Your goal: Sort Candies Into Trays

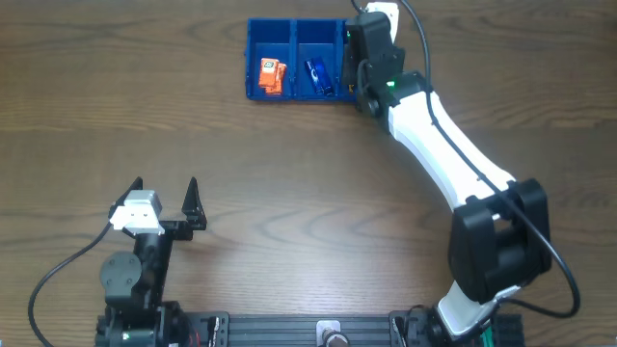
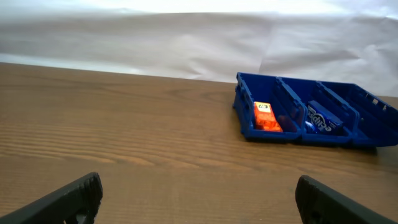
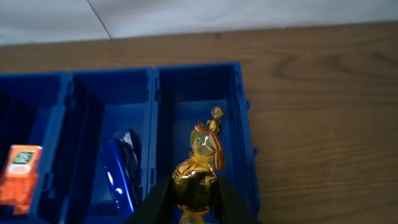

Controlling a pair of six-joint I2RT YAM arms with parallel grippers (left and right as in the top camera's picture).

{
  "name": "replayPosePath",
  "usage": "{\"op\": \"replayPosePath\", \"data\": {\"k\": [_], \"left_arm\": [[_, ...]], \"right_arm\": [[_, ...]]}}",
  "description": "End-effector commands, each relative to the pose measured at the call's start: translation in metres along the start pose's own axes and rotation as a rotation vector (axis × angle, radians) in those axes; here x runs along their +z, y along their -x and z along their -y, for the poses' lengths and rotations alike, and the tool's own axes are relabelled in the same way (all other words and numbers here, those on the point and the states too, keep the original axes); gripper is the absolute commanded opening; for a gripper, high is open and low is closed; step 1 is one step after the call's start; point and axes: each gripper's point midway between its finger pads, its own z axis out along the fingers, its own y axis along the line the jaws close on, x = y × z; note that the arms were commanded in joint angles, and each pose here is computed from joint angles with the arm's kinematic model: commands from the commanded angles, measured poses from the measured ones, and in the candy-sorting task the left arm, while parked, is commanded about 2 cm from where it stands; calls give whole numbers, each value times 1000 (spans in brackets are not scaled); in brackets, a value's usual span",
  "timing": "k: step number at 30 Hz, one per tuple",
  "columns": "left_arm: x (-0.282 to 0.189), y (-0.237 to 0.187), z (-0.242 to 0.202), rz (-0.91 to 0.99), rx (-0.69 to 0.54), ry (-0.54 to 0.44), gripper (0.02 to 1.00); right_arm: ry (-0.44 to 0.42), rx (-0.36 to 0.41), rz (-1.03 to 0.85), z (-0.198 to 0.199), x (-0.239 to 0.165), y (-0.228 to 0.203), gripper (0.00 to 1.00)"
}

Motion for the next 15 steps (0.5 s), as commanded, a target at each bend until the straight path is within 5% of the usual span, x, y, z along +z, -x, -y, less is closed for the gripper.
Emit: {"op": "replayPosePath", "data": {"k": [1,9,13,15], "left_arm": [[1,-16,2,-49,2,-17,998],[1,-16,2,-49,2,-17,998],[1,-16,2,-49,2,-17,998],[1,-16,2,-48,2,-17,996]], "right_arm": [[-44,-19,-11,7,10,-7,130],[-62,-20,-7,10,10,-7,176],[-63,-22,-12,11,10,-8,362],[-64,-23,-13,11,10,-8,560]]}}
